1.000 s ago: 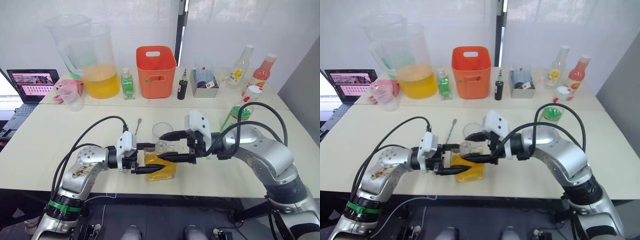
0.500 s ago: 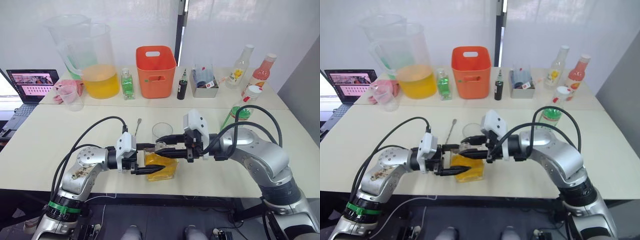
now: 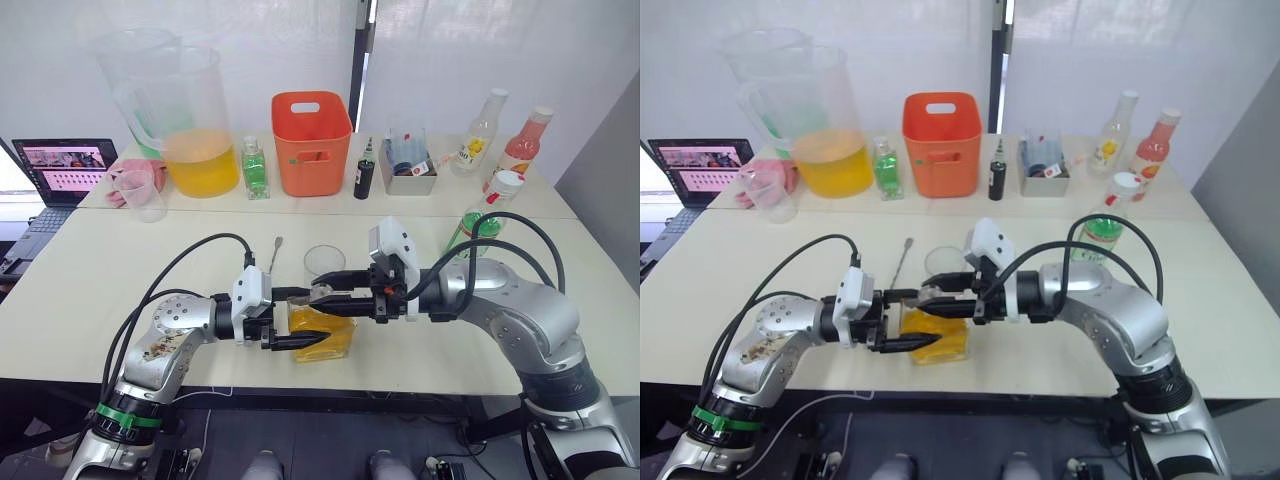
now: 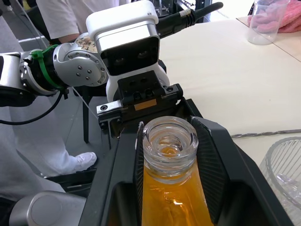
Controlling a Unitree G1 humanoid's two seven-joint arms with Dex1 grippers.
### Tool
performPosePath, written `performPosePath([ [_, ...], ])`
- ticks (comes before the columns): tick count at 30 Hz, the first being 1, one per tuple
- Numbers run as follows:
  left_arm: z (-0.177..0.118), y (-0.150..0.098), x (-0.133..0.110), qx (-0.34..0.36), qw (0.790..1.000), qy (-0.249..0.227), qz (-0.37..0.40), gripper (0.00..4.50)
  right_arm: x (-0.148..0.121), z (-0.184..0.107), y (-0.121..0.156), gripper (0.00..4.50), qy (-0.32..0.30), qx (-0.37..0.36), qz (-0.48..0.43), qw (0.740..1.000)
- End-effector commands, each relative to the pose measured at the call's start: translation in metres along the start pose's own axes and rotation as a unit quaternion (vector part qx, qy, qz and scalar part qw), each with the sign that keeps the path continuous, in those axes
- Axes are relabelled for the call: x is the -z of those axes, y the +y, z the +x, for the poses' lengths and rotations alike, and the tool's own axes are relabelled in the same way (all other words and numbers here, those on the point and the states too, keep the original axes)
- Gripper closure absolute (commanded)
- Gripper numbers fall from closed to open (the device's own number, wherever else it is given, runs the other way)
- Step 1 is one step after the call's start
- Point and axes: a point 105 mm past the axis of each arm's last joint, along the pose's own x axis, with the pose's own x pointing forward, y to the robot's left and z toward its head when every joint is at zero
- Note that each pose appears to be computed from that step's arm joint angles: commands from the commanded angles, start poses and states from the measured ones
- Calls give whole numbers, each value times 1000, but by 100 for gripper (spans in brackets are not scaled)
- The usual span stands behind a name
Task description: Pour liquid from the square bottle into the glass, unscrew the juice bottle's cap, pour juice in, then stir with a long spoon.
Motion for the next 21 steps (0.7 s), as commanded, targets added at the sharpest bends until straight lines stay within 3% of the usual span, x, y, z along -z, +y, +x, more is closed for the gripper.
performPosePath([
  [1,2,-2,7,3,1000,18,-3,171,-41,-12,6,345,-85,-9,-35,996],
  [13,3,2,8,7,1000,11,-12,171,-68,-27,14,345,-126,-5,-117,985],
  [21,5,1,9,20,1000,13,-15,171,-53,-24,20,345,-95,-7,-133,987],
])
